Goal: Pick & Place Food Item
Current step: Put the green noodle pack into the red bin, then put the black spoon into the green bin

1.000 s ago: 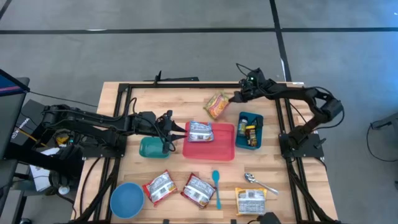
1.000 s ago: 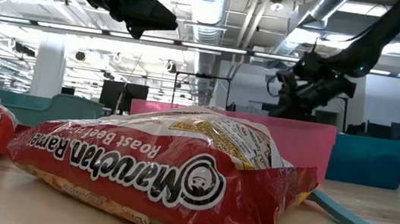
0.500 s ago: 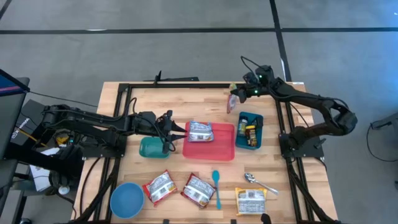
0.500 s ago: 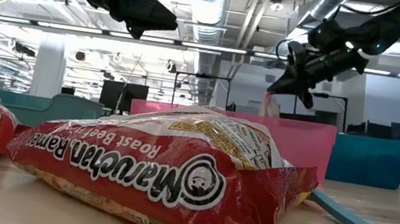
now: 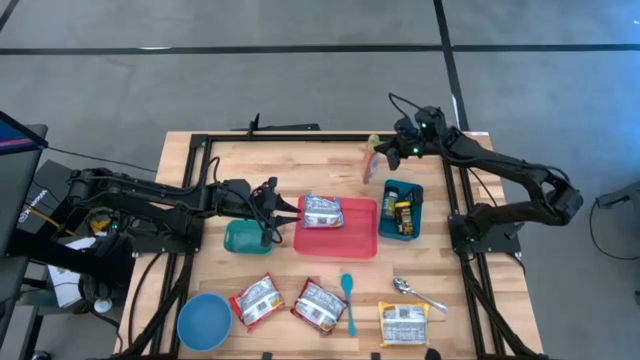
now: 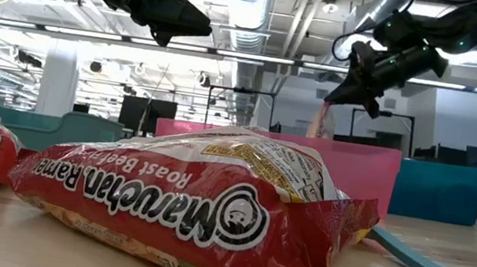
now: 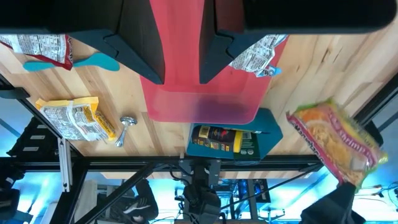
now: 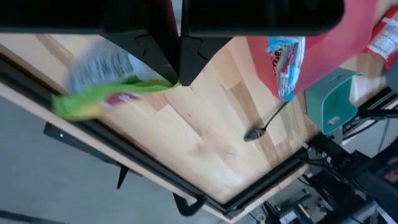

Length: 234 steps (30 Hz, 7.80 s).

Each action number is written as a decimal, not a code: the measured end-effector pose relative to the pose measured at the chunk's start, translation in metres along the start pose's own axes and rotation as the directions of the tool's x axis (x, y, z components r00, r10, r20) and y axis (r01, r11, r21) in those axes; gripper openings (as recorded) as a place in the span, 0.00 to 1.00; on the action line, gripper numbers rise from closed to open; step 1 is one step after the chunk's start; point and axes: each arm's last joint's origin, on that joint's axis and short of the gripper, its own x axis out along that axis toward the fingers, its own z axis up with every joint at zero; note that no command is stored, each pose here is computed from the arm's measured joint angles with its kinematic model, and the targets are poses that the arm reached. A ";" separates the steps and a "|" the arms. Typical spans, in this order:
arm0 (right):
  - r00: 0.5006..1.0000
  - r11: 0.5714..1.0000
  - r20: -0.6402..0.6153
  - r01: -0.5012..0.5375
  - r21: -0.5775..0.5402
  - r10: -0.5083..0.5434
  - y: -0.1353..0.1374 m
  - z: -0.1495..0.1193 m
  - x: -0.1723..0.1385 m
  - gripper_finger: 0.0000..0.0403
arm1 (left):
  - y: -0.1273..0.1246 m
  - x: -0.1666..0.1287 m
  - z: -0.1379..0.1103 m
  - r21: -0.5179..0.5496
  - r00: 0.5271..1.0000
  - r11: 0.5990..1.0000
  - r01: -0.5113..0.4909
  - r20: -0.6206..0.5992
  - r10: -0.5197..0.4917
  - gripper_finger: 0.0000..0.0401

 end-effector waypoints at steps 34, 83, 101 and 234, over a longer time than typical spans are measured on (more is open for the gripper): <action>0.878 0.853 -0.101 -0.479 -0.207 0.468 0.112 -0.017 -0.017 0.00 | 0.000 0.000 0.000 0.000 1.000 1.000 0.000 0.000 0.000 0.23; 0.925 0.960 -0.338 -0.237 -0.151 0.175 0.103 -0.056 0.028 0.00 | 0.000 0.000 0.000 0.000 1.000 1.000 -0.007 0.000 0.007 0.23; 0.914 0.983 -0.398 -0.138 -0.122 0.079 0.095 -0.062 0.025 0.02 | 0.000 0.000 0.000 0.000 1.000 1.000 -0.007 0.000 0.007 0.23; 0.985 0.920 -0.038 0.145 -0.363 -0.170 0.201 -0.059 -0.031 0.29 | 0.062 -0.034 -0.040 -0.631 0.803 0.497 -0.596 -0.451 0.391 0.23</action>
